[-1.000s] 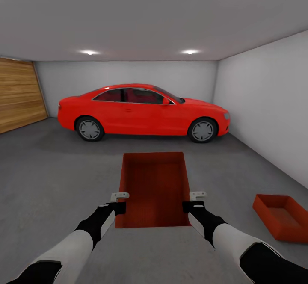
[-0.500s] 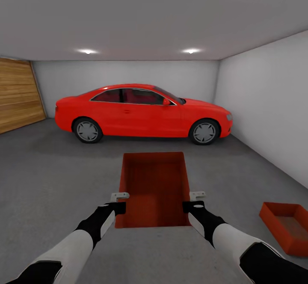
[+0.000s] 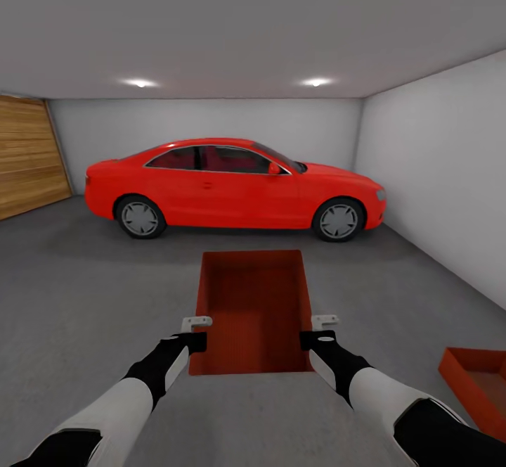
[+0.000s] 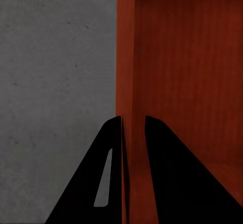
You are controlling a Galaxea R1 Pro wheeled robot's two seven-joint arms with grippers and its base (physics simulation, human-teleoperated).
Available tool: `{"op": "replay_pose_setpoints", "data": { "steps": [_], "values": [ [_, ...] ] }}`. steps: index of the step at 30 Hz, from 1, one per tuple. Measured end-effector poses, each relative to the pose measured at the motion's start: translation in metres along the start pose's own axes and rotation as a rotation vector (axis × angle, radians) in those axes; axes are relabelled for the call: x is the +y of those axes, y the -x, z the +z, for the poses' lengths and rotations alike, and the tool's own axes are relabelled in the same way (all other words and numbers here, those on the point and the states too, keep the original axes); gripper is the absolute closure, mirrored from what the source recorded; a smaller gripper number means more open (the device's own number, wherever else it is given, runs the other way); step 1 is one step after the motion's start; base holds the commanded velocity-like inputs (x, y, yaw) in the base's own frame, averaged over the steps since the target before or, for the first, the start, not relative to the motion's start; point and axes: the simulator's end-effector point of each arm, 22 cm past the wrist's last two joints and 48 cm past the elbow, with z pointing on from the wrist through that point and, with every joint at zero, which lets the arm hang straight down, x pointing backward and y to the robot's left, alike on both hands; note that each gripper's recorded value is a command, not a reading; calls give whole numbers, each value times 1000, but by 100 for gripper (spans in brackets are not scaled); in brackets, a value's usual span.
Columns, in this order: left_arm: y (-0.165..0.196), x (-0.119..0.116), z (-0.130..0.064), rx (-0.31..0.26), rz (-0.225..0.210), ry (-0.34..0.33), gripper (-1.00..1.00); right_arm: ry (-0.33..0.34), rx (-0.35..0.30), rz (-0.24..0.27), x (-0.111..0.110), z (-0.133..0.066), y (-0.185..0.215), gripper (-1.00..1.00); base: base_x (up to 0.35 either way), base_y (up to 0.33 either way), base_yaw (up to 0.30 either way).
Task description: Move the two storage containers from the living room to the garage. In the garage, place one container on the floor and stack the other container on top of it (either order is fine).
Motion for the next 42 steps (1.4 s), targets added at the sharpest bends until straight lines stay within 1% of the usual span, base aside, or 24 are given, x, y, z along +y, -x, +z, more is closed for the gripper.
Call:
{"op": "replay_pose_setpoints", "data": {
  "steps": [21,42],
  "values": [
    [0,0,0,0,0,0,100,0,0,0,0,0,0,100,321,0,-8],
    [0,0,0,0,0,0,100,0,0,0,0,0,0,100,321,0,-272]
  ]
}}
